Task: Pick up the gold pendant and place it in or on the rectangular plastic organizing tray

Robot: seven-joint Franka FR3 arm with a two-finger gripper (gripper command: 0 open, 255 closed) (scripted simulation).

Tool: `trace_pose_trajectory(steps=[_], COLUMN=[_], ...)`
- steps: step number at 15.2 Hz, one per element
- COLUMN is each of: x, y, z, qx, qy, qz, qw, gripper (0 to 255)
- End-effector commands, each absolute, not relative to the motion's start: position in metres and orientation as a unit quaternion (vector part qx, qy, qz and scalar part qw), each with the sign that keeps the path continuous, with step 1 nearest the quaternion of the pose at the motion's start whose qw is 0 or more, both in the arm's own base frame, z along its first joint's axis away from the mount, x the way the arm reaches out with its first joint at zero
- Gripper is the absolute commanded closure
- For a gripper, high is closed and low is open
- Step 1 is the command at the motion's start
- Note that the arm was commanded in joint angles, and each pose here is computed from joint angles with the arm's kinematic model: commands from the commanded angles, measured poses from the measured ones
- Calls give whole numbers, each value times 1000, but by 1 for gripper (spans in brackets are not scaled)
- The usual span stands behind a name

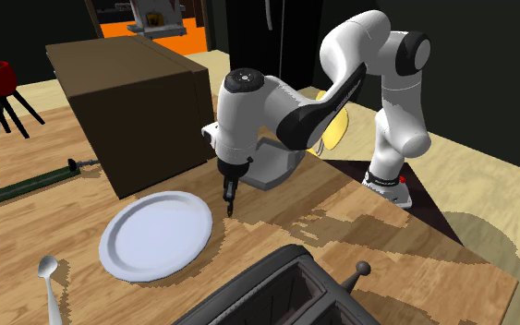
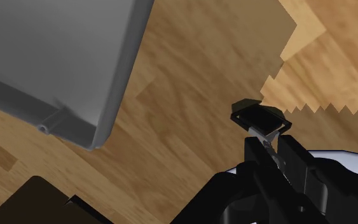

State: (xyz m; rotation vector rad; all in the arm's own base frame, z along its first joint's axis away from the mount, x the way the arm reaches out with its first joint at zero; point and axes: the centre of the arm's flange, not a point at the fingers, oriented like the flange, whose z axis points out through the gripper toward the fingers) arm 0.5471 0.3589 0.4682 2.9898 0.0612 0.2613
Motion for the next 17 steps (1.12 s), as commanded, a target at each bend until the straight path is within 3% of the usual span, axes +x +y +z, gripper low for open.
trace_pose_trajectory(steps=[1,17], x=[547,547], y=[359,359], z=[468,547], qx=[994,994], qy=[20,20], qz=[87,87], qw=[70,70], gripper=[255,255])
